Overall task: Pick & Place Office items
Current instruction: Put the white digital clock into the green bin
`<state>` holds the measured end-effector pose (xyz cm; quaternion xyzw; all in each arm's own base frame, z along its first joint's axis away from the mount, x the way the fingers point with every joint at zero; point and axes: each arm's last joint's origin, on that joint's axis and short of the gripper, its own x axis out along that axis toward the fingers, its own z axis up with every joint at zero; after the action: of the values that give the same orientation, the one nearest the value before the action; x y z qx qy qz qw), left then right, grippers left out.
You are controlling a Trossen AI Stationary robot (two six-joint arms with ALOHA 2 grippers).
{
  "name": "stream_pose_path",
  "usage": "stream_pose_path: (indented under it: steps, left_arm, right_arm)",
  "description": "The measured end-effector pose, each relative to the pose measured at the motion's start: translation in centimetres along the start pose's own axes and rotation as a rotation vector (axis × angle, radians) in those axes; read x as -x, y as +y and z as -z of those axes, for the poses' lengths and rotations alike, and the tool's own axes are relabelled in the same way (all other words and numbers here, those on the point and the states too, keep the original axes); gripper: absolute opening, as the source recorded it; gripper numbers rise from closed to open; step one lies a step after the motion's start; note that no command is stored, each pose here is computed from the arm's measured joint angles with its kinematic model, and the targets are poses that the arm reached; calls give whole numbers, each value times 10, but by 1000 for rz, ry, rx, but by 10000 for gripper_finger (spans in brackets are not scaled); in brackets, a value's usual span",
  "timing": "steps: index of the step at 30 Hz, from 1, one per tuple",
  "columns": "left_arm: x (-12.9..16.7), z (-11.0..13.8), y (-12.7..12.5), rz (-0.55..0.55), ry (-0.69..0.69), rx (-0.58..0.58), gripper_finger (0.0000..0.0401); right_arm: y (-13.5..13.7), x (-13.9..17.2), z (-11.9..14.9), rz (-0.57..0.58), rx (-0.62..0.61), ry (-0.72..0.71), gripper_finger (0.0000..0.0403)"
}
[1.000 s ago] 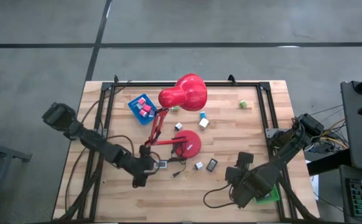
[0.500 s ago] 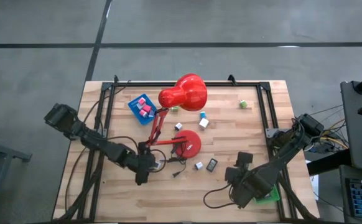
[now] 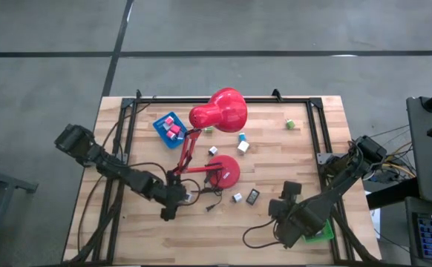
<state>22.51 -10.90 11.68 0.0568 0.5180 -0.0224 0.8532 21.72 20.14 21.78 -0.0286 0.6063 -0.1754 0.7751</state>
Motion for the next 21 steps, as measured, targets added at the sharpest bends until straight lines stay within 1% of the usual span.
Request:
stream_pose_path:
  steps: [7,12,16,21]
  left_arm:
    - [0,2,1,3,26,6,280]
    - [0,3,1,12,40,3,259]
    - [0,4,0,28,48,15,223]
    - [0,5,-1,48,55,24,158]
  right_arm:
    - [0,0,0,-3,-1,1,226]
    - [0,0,0,-4,-1,0,226]
    - [1,0,0,-6,-2,-1,226]
    - [1,0,0,-7,-3,-1,226]
